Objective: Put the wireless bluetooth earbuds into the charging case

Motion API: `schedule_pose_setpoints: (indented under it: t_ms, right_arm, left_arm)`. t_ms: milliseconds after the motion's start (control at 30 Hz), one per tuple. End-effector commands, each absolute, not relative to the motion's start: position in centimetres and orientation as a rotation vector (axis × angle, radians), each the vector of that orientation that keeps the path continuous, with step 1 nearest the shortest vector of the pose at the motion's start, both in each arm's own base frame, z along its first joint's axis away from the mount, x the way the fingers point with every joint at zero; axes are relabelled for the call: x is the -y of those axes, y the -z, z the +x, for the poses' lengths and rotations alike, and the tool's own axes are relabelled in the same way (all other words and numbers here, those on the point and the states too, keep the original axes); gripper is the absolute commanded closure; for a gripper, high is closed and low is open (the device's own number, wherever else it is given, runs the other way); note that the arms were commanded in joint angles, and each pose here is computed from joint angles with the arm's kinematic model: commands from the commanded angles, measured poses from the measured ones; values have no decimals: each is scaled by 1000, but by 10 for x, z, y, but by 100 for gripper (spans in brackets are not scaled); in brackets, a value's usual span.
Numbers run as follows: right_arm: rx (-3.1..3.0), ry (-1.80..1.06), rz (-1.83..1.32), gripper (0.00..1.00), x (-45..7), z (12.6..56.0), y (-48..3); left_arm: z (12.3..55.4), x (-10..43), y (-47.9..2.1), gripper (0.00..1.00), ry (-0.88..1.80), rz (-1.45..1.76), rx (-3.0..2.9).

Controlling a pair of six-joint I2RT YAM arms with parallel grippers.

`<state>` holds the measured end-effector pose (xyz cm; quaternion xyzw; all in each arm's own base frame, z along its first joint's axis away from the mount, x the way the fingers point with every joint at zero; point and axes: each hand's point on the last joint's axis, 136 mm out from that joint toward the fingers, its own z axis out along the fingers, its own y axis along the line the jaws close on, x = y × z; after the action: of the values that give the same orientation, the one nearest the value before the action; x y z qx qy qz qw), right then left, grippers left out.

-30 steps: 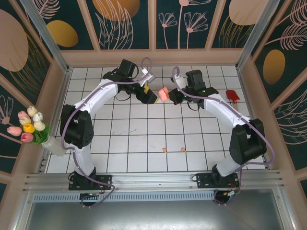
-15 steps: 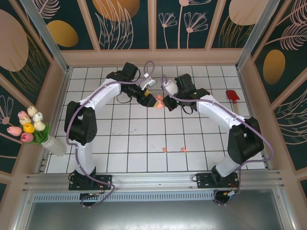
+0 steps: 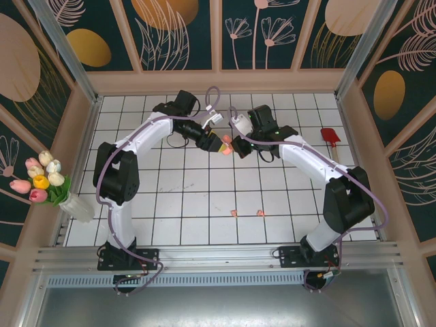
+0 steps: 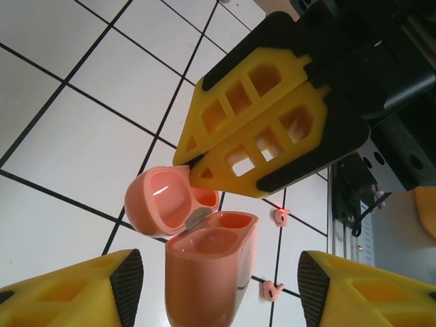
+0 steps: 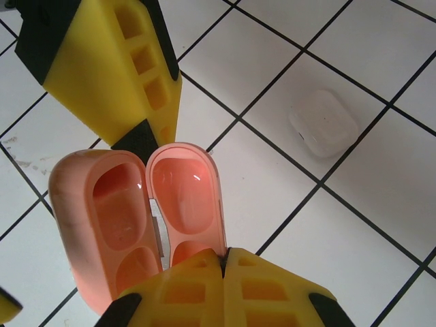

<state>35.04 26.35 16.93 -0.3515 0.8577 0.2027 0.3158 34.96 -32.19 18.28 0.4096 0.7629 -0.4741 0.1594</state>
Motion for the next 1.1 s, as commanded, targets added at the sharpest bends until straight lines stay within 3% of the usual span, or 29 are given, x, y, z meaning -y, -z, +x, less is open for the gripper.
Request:
schedule_pose_setpoints:
  t_ms: [0, 567, 933, 967, 1067]
  right_arm:
    - [-2199, -564, -942, 100, -270, 348, -187]
    - [-2175, -594, -936, 100, -273, 348, -195]
    - [-2157, -590, -906, 100, -273, 350, -204]
    - [-2153, -585, -890, 98, -272, 351, -207]
    - [-2152, -591, -798, 72, -260, 356, -222]
  left_arm:
    - [346, 322, -183, 40, 1413, 1184, -2162]
    - [343, 325, -179, 58, 1457, 1196, -2153]
    - [345, 326, -179, 83, 1464, 1193, -2141]
    - [346, 326, -179, 86, 1462, 1192, -2136]
    - [349, 327, -181, 94, 1438, 1177, -2128]
